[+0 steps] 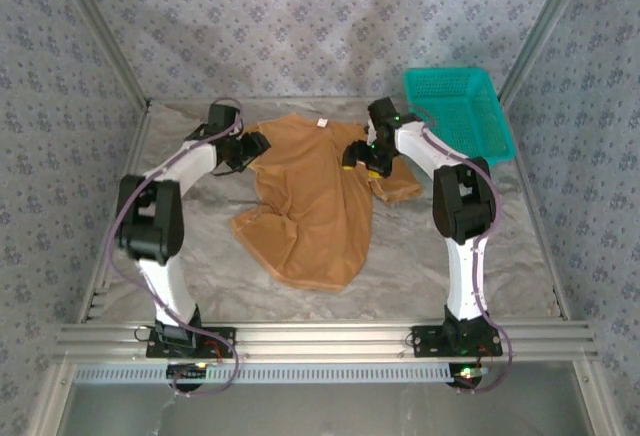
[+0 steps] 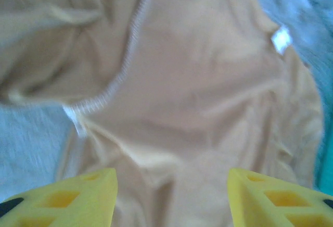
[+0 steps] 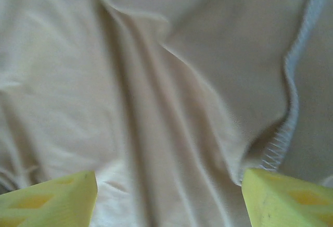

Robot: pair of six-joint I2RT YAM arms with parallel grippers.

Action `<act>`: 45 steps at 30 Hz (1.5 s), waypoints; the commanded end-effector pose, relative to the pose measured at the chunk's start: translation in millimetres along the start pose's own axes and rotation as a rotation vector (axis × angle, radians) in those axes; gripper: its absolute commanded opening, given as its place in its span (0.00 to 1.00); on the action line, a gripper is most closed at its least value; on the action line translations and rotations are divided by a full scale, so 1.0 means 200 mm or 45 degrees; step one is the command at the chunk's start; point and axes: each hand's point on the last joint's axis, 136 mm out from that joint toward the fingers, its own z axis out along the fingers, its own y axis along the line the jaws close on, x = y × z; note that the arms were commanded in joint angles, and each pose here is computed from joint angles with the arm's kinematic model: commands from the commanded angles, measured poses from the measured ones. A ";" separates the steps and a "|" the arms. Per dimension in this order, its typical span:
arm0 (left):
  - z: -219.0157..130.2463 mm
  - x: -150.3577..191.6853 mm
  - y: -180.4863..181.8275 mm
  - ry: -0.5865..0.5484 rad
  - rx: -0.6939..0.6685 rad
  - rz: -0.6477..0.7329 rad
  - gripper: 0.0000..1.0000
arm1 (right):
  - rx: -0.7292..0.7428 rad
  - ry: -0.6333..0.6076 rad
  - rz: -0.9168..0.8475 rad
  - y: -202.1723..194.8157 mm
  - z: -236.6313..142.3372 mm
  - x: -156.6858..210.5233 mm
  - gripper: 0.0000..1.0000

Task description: Fold the inside-out t-shirt

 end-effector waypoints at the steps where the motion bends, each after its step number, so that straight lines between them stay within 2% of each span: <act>1: 0.14 0.02 0.04 0.132 -0.021 0.033 0.56 | 0.020 -0.019 0.024 -0.04 0.03 0.00 0.75; 6: 0.32 -0.09 0.21 0.179 -0.096 -0.031 0.54 | 0.093 0.021 0.060 -0.15 0.13 -0.01 0.75; 8: 0.35 -0.18 0.28 0.146 -0.118 -0.052 0.54 | 0.111 0.022 0.062 -0.20 0.17 -0.06 0.75; 12: 0.37 -0.32 0.30 0.116 -0.103 -0.056 0.52 | 0.153 0.006 0.038 -0.25 0.20 -0.20 0.75; 16: 0.22 -0.36 0.16 0.048 -0.016 0.021 0.53 | 0.110 -0.081 -0.038 -0.13 0.09 -0.36 0.75; 19: 0.00 -0.33 0.10 -0.038 -0.036 0.084 0.53 | 0.072 -0.128 -0.117 0.03 -0.05 -0.35 0.75; 22: -0.24 -0.22 0.12 -0.123 -0.099 0.102 0.53 | 0.082 -0.117 -0.196 0.13 -0.13 -0.20 0.74; 24: -0.36 -0.07 0.16 -0.139 -0.114 0.097 0.54 | 0.095 -0.082 -0.240 0.16 -0.14 -0.01 0.69; 28: -0.43 0.33 0.20 -0.057 -0.084 0.116 0.54 | 0.145 -0.020 -0.305 0.14 -0.14 0.39 0.48; 32: -0.42 0.69 0.26 0.036 -0.058 0.131 0.54 | 0.177 0.019 -0.354 0.14 -0.15 0.77 0.36; 33: -0.42 0.75 0.28 0.043 -0.065 0.127 0.54 | 0.197 0.053 -0.365 0.10 -0.13 0.88 0.36; 38: -0.40 0.91 0.44 0.070 -0.130 0.097 0.53 | 0.232 0.056 -0.410 0.09 -0.13 1.16 0.36; 42: -0.41 0.94 0.52 0.069 -0.169 0.085 0.53 | 0.248 0.070 -0.418 0.07 -0.08 1.24 0.44; 45: -0.43 0.94 0.53 0.055 -0.179 0.093 0.53 | 0.265 0.087 -0.417 0.06 -0.03 1.25 0.44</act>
